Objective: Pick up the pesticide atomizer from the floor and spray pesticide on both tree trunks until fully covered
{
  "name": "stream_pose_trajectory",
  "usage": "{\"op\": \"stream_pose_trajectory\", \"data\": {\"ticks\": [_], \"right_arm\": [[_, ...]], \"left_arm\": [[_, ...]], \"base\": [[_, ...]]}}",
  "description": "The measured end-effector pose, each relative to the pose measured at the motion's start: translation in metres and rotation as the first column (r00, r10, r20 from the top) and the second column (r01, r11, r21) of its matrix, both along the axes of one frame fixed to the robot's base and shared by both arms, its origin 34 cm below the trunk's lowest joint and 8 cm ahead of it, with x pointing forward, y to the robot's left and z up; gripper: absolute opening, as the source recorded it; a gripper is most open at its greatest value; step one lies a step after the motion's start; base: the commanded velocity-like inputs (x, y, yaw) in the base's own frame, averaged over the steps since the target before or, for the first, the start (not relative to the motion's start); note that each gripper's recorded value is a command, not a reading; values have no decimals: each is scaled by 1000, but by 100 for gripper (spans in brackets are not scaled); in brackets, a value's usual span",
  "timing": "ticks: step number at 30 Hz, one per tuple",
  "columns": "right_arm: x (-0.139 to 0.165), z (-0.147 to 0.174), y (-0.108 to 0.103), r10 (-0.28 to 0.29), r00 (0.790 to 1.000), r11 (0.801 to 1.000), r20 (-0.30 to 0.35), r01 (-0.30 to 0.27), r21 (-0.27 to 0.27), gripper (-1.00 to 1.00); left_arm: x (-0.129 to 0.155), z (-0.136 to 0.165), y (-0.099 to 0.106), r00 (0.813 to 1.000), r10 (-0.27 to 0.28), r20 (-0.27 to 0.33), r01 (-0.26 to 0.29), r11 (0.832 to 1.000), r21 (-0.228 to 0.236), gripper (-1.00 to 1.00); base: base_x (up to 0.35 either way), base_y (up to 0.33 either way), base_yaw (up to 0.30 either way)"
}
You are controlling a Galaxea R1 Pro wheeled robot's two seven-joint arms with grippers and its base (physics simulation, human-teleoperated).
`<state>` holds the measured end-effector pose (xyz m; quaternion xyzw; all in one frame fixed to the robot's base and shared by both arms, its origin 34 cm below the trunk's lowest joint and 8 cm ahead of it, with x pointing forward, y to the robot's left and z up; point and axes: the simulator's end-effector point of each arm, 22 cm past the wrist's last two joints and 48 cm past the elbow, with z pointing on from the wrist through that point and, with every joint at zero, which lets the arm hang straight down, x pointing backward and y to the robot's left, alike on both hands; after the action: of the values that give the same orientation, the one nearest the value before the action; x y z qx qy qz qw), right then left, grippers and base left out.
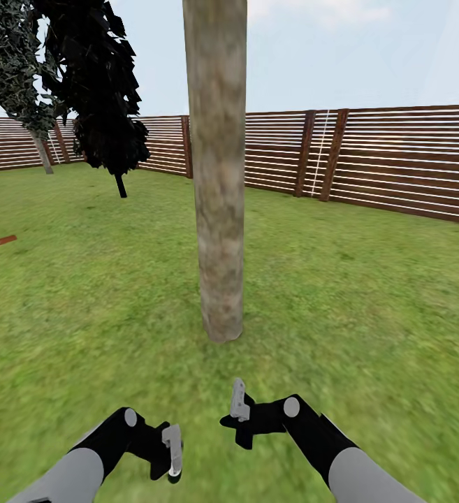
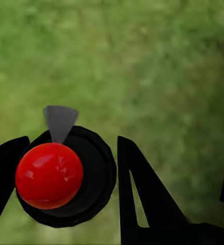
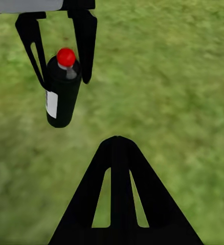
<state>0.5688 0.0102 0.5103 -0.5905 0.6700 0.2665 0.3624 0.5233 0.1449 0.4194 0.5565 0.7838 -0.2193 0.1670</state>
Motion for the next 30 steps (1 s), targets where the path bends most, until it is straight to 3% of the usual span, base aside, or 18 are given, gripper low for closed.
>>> {"op": "stream_pose_trajectory", "data": {"ticks": [3, 9, 12, 20, 24, 30], "right_arm": [[0, 0, 0, 0, 1000, 1000, 0, 0, 0, -100], [0, 0, -1, -1, 1000, 1000, 1, 1, -1, -100], [0, -1, -1, -1, 1000, 1000, -1, 1, -3, -100], [-1, -3, -2, -1, 1000, 1000, -4, 1, -4, -100], [-1, -3, -2, -1, 1000, 1000, -5, 1, -4, -100], [-1, -3, -2, -1, 1000, 1000, -4, 1, -4, -100]], "left_arm": [[0, 4, -19, 1000, -13, 3, 13, 999, -29, -100], [-1, 7, -34, 1000, -23, 10, 24, 998, -53, -100], [5, 14, -51, 999, -29, 22, 31, 997, -77, -100], [18, 25, -65, 998, -32, 45, 36, 995, -95, -100], [22, 32, -76, 998, -16, 58, 24, 989, -146, -100], [20, 35, -85, 998, -18, 56, 27, 986, -165, -100]], "base": [[0, 0, 0], [0, 0, 0], [0, 0, 0], [0, 0, 0], [0, 0, 0], [0, 0, 0]]}}
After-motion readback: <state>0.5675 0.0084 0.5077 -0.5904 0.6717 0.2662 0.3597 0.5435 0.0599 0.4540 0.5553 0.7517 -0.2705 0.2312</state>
